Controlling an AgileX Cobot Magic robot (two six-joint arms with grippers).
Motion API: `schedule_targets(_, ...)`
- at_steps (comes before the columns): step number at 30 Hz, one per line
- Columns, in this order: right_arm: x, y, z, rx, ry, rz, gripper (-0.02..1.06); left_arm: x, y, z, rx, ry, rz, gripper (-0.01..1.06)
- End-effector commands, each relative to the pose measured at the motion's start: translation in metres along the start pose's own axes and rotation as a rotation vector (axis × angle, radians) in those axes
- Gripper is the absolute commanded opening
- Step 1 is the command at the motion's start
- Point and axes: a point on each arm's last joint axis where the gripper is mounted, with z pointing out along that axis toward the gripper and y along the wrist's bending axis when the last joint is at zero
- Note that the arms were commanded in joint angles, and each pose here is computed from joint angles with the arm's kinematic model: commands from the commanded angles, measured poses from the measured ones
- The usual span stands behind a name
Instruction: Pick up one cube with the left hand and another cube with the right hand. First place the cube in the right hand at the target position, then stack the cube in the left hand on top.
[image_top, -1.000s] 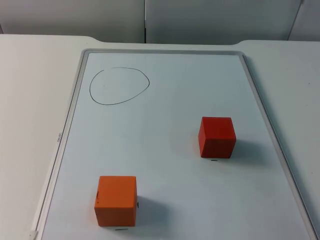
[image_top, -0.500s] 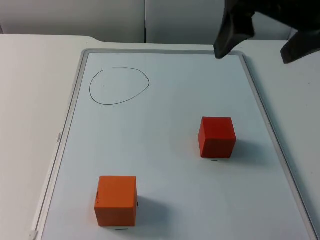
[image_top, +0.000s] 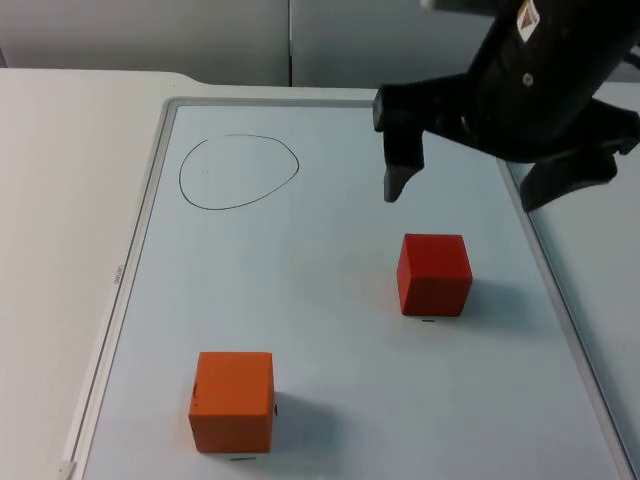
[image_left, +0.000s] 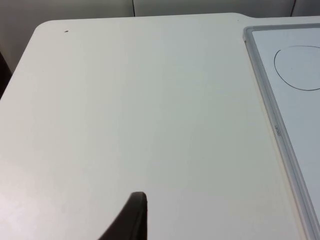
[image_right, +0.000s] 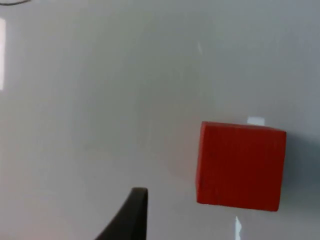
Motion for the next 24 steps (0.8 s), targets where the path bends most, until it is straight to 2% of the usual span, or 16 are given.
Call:
schedule_targets(1, 0.002, 0.001, 0.009, 0.021, 0.023, 0.010, 1.00, 0.001, 0.000, 0.001, 0.002, -0.006, -0.006, 1.05)
schedule_targets(6, 0.006, 0.002, 0.029, 0.040, 0.057, 0.046, 1.00, 0.001, 0.000, 0.001, 0.002, -0.006, -0.006, 1.05)
schedule_targets(12, 0.008, 0.007, 0.053, 0.017, 0.068, 0.066, 1.00, 0.001, 0.000, 0.001, 0.002, -0.006, -0.006, 1.05)
schedule_targets(24, 0.011, 0.001, 0.076, 0.061, 0.098, 0.070, 1.00, 0.001, 0.000, 0.001, 0.002, -0.006, -0.006, 1.05)
